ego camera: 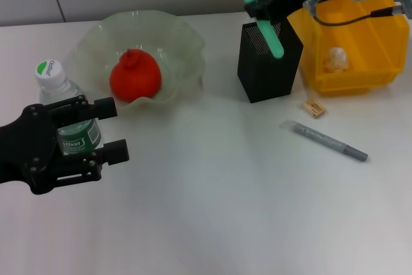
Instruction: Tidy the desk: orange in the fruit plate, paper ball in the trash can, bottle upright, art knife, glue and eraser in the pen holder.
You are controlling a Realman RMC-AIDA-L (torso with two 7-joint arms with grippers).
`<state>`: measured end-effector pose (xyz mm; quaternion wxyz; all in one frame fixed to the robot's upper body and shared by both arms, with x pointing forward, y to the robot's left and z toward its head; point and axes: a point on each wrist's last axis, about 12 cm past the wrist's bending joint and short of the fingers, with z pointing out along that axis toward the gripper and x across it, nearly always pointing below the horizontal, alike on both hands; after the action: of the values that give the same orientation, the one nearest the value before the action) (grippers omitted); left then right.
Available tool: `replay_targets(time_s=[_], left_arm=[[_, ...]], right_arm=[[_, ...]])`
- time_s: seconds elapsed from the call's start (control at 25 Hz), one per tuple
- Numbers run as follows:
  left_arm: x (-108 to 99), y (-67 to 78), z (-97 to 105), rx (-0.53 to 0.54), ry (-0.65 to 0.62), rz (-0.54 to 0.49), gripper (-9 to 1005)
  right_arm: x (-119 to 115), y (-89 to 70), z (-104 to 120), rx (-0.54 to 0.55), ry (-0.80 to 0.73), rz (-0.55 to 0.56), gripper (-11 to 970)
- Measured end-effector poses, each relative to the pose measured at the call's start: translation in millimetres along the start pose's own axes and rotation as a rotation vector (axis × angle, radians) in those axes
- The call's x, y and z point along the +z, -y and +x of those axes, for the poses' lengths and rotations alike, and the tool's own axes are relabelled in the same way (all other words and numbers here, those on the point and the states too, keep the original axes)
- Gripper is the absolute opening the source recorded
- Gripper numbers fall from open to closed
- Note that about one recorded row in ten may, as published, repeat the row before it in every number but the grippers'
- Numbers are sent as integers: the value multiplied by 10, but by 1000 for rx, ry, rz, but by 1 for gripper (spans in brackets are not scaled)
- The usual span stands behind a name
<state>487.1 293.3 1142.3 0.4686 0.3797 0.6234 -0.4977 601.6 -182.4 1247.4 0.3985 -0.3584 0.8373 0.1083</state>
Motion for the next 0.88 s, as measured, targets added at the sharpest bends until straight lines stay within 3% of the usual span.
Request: replay_targets(time_s=[0.28, 0.6, 0.88], left_arm=[[-9, 2, 4, 0, 3, -4, 783], [-10, -6, 32, 3, 13, -6, 783], [-48, -23, 27, 2, 28, -25, 783]], right_arm=[[30, 97, 61, -16, 129, 20, 229], [310, 259, 335, -20, 120, 72, 237], [469, 303, 490, -5, 119, 63, 243]])
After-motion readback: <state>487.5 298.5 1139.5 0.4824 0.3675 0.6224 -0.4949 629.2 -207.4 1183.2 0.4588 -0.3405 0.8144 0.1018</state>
